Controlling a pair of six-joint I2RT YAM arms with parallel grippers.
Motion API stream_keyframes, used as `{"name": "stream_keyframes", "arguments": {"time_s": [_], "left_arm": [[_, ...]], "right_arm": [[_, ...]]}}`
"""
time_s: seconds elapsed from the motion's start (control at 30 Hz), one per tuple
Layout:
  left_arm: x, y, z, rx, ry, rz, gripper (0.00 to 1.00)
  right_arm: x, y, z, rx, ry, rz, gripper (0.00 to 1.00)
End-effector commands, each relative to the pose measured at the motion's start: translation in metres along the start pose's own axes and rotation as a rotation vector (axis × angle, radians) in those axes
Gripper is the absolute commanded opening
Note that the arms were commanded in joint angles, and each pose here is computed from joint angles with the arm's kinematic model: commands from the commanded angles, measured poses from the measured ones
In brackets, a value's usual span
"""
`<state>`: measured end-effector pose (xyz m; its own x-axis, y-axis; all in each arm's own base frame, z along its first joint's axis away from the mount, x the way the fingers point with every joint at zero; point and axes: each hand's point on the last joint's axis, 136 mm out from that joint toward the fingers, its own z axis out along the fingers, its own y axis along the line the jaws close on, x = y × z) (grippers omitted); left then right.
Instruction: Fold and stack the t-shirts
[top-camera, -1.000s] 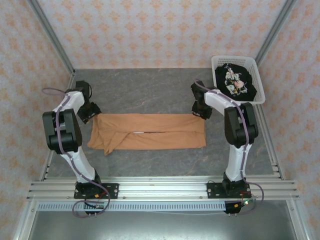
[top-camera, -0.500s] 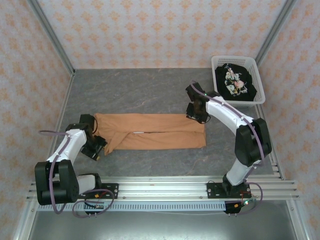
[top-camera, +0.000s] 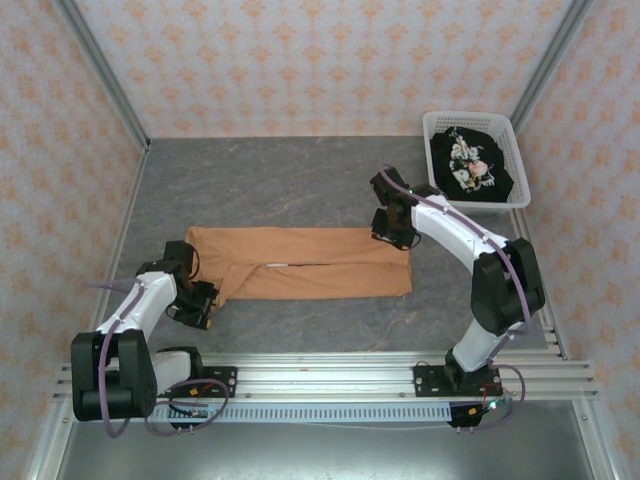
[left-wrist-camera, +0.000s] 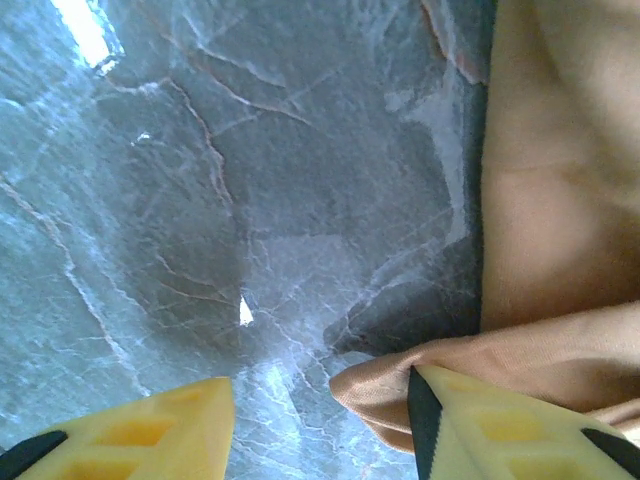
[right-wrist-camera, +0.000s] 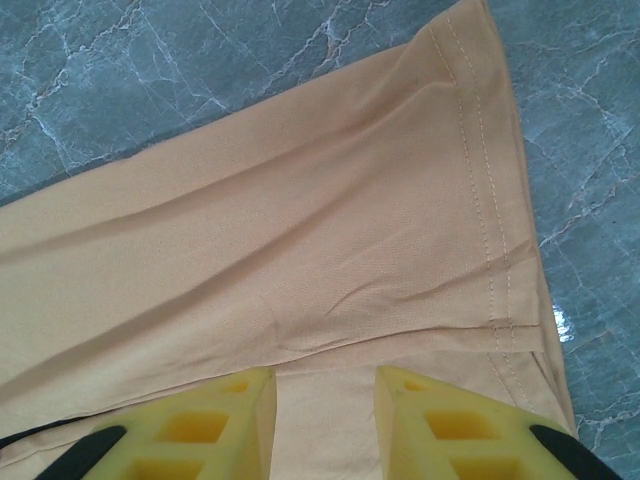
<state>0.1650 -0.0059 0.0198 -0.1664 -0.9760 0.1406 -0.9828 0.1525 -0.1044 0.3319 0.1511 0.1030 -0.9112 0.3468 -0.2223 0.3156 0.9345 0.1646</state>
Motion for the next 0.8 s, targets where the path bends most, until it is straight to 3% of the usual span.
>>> {"name": "stream_keyframes", "arguments": {"time_s": [0.0, 0.3, 0.47, 0.7, 0.77], "left_arm": [[-0.002, -0.007, 0.004, 0.044, -0.013, -0.059, 0.47], [-0.015, -0.031, 0.004, 0.135, -0.071, -0.084, 0.43], [-0.010, -0.028, 0.010, 0.134, -0.041, -0.075, 0.32], [-0.009, -0.020, 0.005, 0.113, -0.049, -0.069, 0.02], [-0.009, -0.016, 0.001, 0.095, -0.056, -0.060, 0.00]], "right_arm": [[0.005, -0.004, -0.001, 0.007, 0.004, 0.012, 0.31], [0.010, -0.005, 0.001, 0.009, 0.013, 0.008, 0.29], [0.012, -0.009, 0.000, 0.016, 0.007, 0.011, 0.29], [0.015, -0.011, 0.003, 0.023, 0.012, 0.013, 0.27], [0.014, -0.011, 0.002, 0.021, 0.009, 0.014, 0.27]]}}
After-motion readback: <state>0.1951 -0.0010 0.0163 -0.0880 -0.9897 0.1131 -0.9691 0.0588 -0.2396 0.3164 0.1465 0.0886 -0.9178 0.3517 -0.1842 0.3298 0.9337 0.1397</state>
